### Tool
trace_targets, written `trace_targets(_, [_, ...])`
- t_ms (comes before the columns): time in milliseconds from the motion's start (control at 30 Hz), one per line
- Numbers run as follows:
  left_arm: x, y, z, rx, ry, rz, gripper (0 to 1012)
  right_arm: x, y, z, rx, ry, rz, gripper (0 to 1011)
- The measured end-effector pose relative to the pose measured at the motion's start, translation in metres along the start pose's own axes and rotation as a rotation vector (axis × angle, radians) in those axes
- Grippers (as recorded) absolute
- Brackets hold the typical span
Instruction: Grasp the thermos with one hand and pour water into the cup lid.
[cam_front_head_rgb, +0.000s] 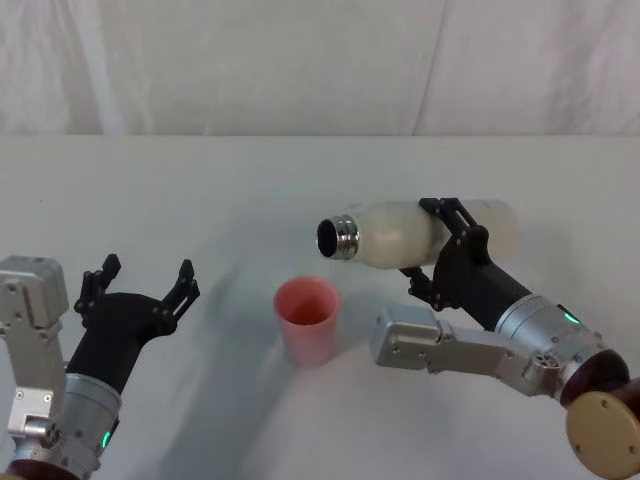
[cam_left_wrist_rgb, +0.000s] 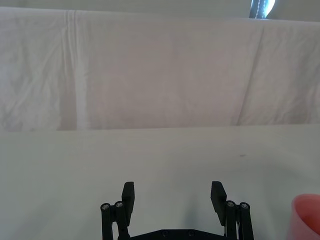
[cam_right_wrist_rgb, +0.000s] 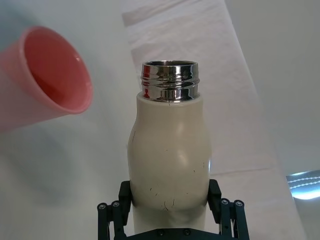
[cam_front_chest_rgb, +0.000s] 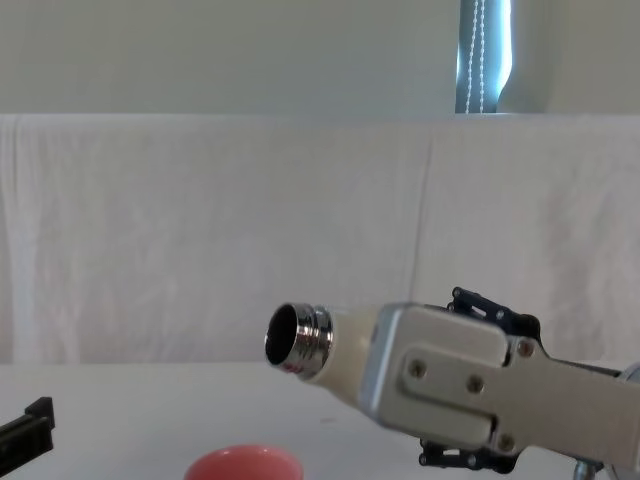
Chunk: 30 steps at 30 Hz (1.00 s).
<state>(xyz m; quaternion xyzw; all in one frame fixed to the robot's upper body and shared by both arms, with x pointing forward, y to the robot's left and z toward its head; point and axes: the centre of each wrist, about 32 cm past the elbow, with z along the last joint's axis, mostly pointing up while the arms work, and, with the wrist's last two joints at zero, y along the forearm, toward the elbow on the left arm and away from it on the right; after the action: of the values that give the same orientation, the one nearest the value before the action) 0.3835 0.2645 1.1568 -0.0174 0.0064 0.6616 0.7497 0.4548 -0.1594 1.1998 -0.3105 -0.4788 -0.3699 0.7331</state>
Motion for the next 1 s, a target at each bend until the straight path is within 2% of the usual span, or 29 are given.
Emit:
trace_targets(433, [0.0, 0.0, 0.0, 0.0, 0.0, 0.0, 1001, -0.0078, 0.0022, 0.0009, -0.011, -0.078, 0.018, 946])
trace_targets(1000, [0.0, 0.0, 0.0, 0.0, 0.0, 0.0, 1001, -0.0105, 0.0027, 0.0057, -0.006, -0.143, 0.03, 946])
